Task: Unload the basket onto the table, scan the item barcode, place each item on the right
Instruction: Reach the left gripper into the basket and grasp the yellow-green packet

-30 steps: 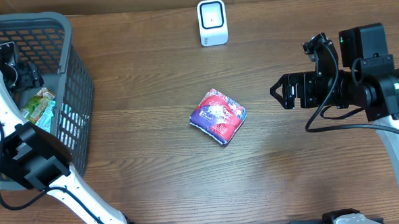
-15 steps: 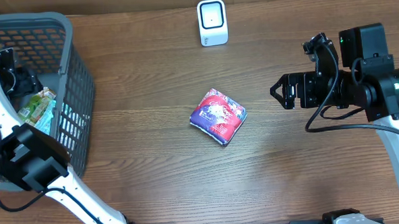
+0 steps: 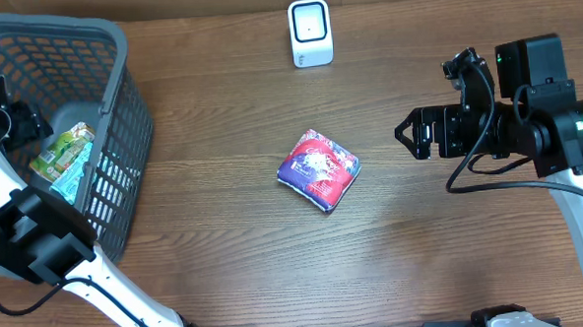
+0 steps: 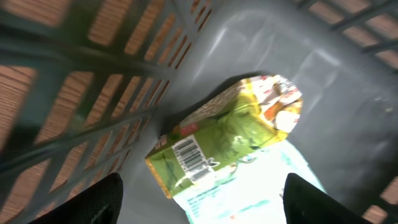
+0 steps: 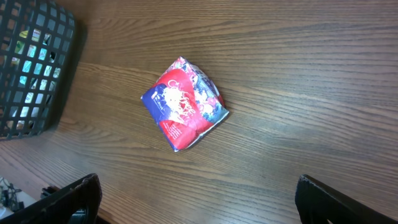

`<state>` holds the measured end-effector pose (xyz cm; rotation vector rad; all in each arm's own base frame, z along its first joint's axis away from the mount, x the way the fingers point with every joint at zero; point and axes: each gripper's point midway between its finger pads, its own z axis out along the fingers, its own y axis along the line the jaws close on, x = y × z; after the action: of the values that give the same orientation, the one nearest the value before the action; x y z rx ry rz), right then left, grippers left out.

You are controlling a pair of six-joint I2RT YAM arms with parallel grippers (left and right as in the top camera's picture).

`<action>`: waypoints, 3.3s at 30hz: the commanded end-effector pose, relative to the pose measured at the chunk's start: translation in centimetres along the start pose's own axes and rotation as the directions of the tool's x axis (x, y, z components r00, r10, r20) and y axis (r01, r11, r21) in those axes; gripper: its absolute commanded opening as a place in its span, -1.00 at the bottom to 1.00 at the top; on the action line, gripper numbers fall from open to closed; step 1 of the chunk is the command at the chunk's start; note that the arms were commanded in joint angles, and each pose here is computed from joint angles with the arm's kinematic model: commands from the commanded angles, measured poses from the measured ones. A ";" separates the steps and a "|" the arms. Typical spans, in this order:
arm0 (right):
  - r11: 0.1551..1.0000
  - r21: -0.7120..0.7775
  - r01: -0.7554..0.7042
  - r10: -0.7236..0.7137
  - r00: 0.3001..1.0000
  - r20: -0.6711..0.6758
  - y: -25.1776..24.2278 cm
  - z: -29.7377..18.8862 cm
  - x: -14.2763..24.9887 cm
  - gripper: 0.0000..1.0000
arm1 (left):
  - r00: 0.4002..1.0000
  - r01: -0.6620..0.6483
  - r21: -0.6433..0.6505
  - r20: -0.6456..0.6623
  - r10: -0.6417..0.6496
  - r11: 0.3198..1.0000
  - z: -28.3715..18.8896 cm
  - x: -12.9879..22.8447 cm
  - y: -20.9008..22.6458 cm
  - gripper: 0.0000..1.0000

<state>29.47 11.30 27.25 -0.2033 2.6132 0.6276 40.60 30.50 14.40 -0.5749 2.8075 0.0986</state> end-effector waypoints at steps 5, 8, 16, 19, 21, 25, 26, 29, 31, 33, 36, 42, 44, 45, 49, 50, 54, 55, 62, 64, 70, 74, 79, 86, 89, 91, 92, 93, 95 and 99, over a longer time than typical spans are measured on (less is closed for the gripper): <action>1.000 -0.007 0.020 -0.020 0.999 0.035 0.6 -0.8 -0.8 1.00 | 0.944 -0.135 0.149 0.320 0.081 0.980 -15.2 -2.6 -6.9 0.59; 1.000 -0.007 0.020 -0.020 0.999 0.035 0.6 -0.8 -0.7 1.00 | 0.894 -0.224 0.163 0.426 0.137 0.961 -21.5 -1.0 -9.3 0.82; 1.000 -0.007 0.016 -0.016 1.000 0.025 0.6 -0.8 -0.5 1.00 | 0.898 -0.156 0.101 0.429 0.098 0.983 -28.9 6.1 -9.5 1.00; 1.000 -0.006 0.015 -0.015 1.000 0.023 0.6 -0.8 -0.5 1.00 | 0.915 -0.087 0.128 0.402 0.029 0.988 -28.5 6.9 -8.6 1.00; 1.000 -0.005 0.013 -0.012 1.000 0.016 0.5 -0.8 -0.3 1.00 | 0.934 -0.026 0.141 0.356 -0.026 0.990 -27.2 7.4 -7.5 1.00; 1.000 -0.004 0.008 -0.008 1.000 0.005 0.5 -0.7 0.0 1.00 | 0.963 0.067 0.191 0.244 -0.113 0.979 -23.5 8.5 -5.4 1.00; 1.000 -0.004 0.008 -0.008 1.000 0.005 0.5 -0.7 0.0 1.00 | 0.966 0.066 0.208 0.232 -0.115 0.976 -22.8 8.5 -5.2 1.00; 1.000 -0.004 0.008 -0.008 1.000 0.005 0.5 -0.7 0.0 1.00 | 0.973 0.065 0.244 0.200 -0.116 0.968 -19.7 8.2 -4.9 1.00; 1.000 -0.004 0.008 -0.008 1.000 0.005 0.5 -0.7 0.0 1.00 | 0.978 0.006 0.237 0.201 -0.056 0.972 -17.8 7.6 -5.7 1.00; 1.000 -0.004 0.006 -0.006 1.000 0.001 0.5 -0.7 0.1 1.00 | 0.981 -0.051 0.178 0.195 0.016 0.983 -16.2 7.0 -6.5 1.00; 1.000 -0.003 0.003 -0.003 1.000 -0.006 0.5 -0.7 0.3 1.00 | 0.977 -0.111 0.053 0.190 0.099 0.992 -14.2 5.9 -7.1 1.00; 1.000 -0.003 0.002 -0.002 1.000 -0.008 0.5 -0.7 0.3 1.00 | 0.961 0.019 0.017 0.275 -0.023 1.000 -10.8 3.1 -6.8 0.99; 1.000 -0.003 0.005 -0.005 1.000 -0.006 0.5 -0.7 0.3 1.00 | 0.956 0.044 0.022 0.288 -0.048 0.999 -9.5 2.7 -6.8 0.99; 1.000 -0.003 0.007 -0.007 1.000 -0.005 0.5 -0.7 0.3 1.00 | 0.955 0.043 0.022 0.292 -0.048 0.999 -8.8 2.7 -6.7 1.00; 1.000 -0.003 0.007 -0.007 1.000 -0.006 0.5 -0.7 0.3 1.00 | 0.950 -0.021 -0.008 0.313 0.022 1.000 -5.2 2.7 -6.5 0.99; 1.000 -0.003 0.006 -0.006 1.000 -0.007 0.5 -0.7 0.3 1.00 | 0.944 -0.050 -0.020 0.325 0.053 0.999 -4.3 2.7 -6.5 0.99; 1.000 -0.003 0.006 -0.006 1.000 -0.009 0.5 -0.7 0.3 1.00 | 0.910 -0.120 -0.066 0.392 0.136 0.991 -1.6 2.1 -6.3 0.99; 1.000 -0.003 0.005 -0.005 1.000 -0.009 0.5 -0.7 0.3 1.00 | 0.902 -0.131 -0.075 0.405 0.151 0.988 -1.3 1.9 -6.3 0.99; 1.000 -0.002 0.003 -0.003 1.000 -0.013 0.5 -0.8 0.5 1.00 | 0.837 -0.172 -0.146 0.500 0.222 0.974 -0.9 -0.2 -5.5 0.99; 1.000 -0.002 0.003 -0.003 1.000 -0.013 0.5 -0.8 0.5 1.00 | 0.840 -0.168 -0.146 0.496 0.219 0.975 -0.4 -0.3 -5.2 1.00; 1.000 -0.003 0.002 -0.002 1.000 -0.012 0.5 -0.8 0.4 1.00 | 0.885 -0.250 -0.180 0.357 0.300 0.951 2.6 0.2 -3.9 1.00; 1.000 -0.004 -0.021 0.021 1.000 -0.004 0.5 -0.7 0.2 1.00 | 0.891 -0.252 -0.186 0.339 0.302 0.950 2.5 -1.2 -3.4 0.99; 1.000 -0.004 -0.024 0.024 1.000 -0.006 0.5 -0.7 0.3 1.00 | 0.861 -0.323 -0.209 0.341 0.378 0.923 2.6 -2.4 -3.5 0.99; 1.000 -0.003 -0.024 0.024 1.000 -0.006 0.5 -0.7 0.3 1.00 | 0.887 -0.388 -0.167 0.201 0.417 0.906 7.6 0.5 -3.2 0.94; 1.000 -0.003 -0.024 0.024 1.000 -0.006 0.5 -0.7 0.3 1.00 | 0.900 -0.392 -0.133 0.149 0.409 0.910 9.4 1.8 -3.2 0.76; 1.000 -0.003 -0.026 0.025 1.000 -0.006 0.5 -0.7 0.3 1.00 | 0.904 -0.394 -0.118 0.128 0.407 0.912 10.1 2.4 -3.3 0.45; 1.000 -0.003 -0.028 0.028 1.000 -0.006 0.5 -0.7 0.3 1.00 | 0.907 -0.393 -0.111 0.119 0.405 0.913 10.4 2.7 -3.3 0.21; 1.000 -0.003 -0.028 0.028 1.000 -0.006 0.5 -0.7 0.3 1.00 | 0.912 -0.382 -0.109 0.118 0.393 0.918 10.4 2.7 -3.3 -0.05; 1.000 -0.003 -0.028 0.028 1.000 -0.006 0.5 -0.7 0.3 1.00 | 0.921 -0.359 -0.107 0.122 0.370 0.927 10.4 2.7 -3.3 -0.55; 1.000 -0.003 -0.028 0.028 1.000 -0.006 0.5 -0.7 0.3 1.00 | 0.939 -0.300 -0.106 0.140 0.313 0.948 10.0 2.2 -3.3 -0.92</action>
<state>28.68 11.17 26.81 -0.1640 2.6587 0.6374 42.82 27.88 4.95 -0.0346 2.7120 0.3483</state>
